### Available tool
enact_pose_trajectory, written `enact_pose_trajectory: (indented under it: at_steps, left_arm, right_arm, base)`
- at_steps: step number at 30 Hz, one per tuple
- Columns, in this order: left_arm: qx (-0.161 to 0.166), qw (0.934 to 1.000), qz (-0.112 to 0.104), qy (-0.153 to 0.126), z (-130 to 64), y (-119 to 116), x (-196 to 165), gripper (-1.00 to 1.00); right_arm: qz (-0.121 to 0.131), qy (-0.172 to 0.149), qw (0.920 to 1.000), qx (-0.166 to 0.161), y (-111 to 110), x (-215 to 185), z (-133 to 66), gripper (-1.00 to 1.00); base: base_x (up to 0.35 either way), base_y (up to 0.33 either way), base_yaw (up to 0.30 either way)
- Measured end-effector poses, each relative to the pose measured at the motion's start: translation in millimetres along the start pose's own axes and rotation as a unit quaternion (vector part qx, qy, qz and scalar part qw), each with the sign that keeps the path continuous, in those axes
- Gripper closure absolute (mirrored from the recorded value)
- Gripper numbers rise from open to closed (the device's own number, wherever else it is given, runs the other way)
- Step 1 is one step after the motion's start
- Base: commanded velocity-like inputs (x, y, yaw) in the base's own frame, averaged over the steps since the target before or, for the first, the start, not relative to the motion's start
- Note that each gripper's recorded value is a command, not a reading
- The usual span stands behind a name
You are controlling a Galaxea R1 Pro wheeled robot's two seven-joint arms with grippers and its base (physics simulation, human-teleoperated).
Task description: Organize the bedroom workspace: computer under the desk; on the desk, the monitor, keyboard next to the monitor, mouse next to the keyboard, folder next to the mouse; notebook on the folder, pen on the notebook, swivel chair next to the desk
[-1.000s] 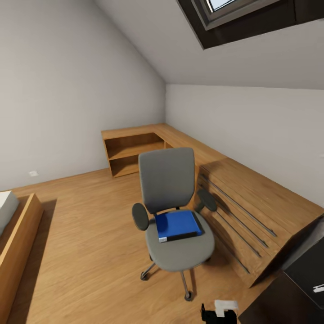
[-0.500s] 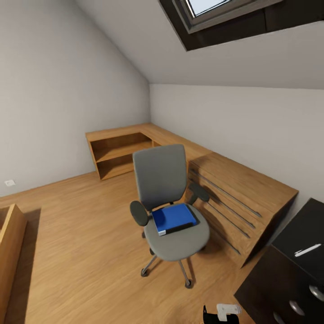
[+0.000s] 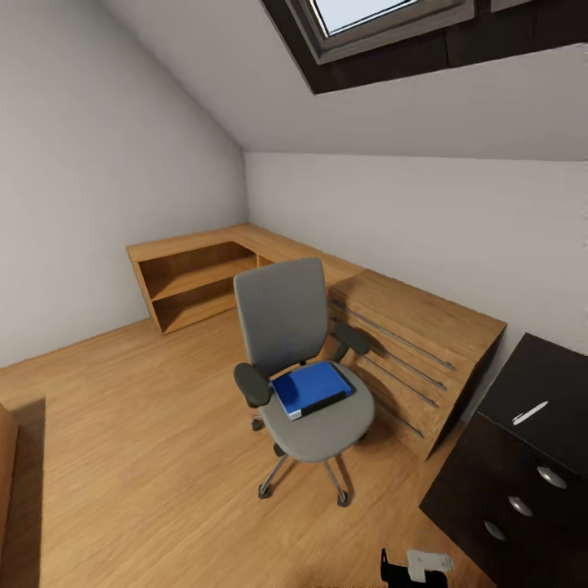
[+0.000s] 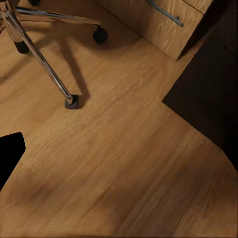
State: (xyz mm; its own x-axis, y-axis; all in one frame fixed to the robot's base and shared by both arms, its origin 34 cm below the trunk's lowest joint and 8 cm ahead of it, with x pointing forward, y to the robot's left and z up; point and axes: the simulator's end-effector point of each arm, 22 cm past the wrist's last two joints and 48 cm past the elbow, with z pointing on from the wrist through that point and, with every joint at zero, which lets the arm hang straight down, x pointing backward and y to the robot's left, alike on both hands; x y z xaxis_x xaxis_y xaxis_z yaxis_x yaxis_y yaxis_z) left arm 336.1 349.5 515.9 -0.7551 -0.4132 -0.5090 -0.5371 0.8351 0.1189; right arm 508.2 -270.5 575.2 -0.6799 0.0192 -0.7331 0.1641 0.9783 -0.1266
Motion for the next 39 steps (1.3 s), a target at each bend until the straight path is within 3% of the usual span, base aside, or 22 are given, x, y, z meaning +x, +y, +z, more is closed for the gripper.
enact_pose_trajectory:
  at_steps: [18,31,36,37,39]
  left_arm:
    - [-0.001,1.0000,0.001,0.002,-0.1,0.6,2.2,-1.00]
    - [0.000,1.0000,0.002,0.004,-0.6,-0.4,4.3,-1.00]
    - [0.000,1.0000,0.002,0.004,-0.5,-0.7,4.0,-1.00]
    - [0.000,1.0000,0.002,0.003,-0.5,-0.9,3.6,-1.00]
    - [0.000,1.0000,0.002,0.002,-0.5,-0.9,3.6,-1.00]
  right_arm:
    - [0.020,-0.031,0.9993,0.010,-6.2,-9.7,-1.2,-1.00]
    - [0.021,-0.032,0.9992,0.011,-7.2,-10.0,-1.1,-1.00]
    - [0.026,-0.062,0.9977,0.010,-6.7,-23.1,-2.2,-1.00]
    - [0.033,-0.091,0.9953,0.009,-7.2,-32.2,-5.6,-1.00]
    - [0.033,-0.092,0.9952,0.010,-7.4,-31.2,-6.5,-1.00]
  base:
    - [0.086,0.274,-0.047]
    - [0.234,0.005,-0.001]
    - [0.042,-0.015,0.000]
    - [0.002,-0.001,0.000]
    - [0.001,0.000,0.000]
